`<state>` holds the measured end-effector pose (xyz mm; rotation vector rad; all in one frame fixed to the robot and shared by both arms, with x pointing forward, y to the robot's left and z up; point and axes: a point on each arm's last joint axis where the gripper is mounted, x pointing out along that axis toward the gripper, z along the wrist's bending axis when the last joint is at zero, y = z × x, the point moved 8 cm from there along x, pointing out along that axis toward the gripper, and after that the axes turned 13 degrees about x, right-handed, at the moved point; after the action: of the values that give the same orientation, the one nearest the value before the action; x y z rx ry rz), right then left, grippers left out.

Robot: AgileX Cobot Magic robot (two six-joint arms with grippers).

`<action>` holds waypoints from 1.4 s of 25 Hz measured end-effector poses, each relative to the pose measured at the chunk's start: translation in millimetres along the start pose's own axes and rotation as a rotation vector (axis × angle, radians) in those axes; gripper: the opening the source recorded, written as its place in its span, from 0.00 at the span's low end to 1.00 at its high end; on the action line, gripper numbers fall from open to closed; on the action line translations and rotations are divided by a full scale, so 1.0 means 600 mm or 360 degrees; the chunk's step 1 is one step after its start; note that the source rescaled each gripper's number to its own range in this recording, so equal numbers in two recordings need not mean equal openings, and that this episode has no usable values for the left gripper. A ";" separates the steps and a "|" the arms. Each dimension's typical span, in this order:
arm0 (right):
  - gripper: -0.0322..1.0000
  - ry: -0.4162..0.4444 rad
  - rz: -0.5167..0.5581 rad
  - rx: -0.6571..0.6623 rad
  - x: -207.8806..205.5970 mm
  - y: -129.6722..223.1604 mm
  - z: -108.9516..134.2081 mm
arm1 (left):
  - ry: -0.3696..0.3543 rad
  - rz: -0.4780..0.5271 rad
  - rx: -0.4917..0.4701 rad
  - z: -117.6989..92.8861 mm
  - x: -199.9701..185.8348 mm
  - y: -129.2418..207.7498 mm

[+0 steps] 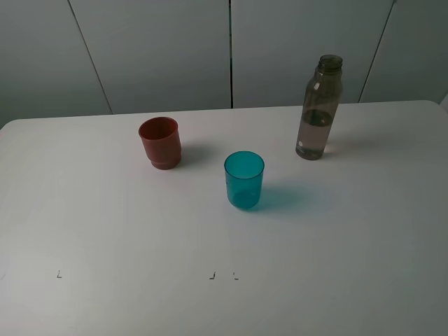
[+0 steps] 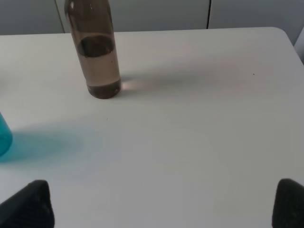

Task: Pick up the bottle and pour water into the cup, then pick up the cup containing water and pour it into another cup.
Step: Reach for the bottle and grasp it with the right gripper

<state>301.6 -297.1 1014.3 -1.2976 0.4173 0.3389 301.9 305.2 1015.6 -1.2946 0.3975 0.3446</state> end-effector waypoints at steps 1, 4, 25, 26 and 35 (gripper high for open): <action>1.00 0.0000 0.0000 0.0000 0.000 0.000 0.000 | 0.0000 0.0000 0.0000 0.000 0.000 0.000; 1.00 0.0000 0.0000 0.0000 0.000 0.000 0.000 | 0.0000 0.0000 0.0000 0.000 0.000 0.000; 1.00 0.0000 0.0000 0.0000 0.000 0.000 0.000 | 0.0000 0.0000 0.0000 0.000 0.000 0.000; 1.00 0.0000 0.0000 0.0000 0.000 0.000 0.000 | 0.0000 0.0000 0.0000 0.000 0.000 0.000; 1.00 0.0000 0.0000 0.0000 0.000 0.000 0.000 | 0.0000 0.0000 0.0000 0.000 0.000 0.000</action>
<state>301.6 -297.1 1014.3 -1.2976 0.4173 0.3389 301.9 305.2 1015.6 -1.2946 0.3975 0.3446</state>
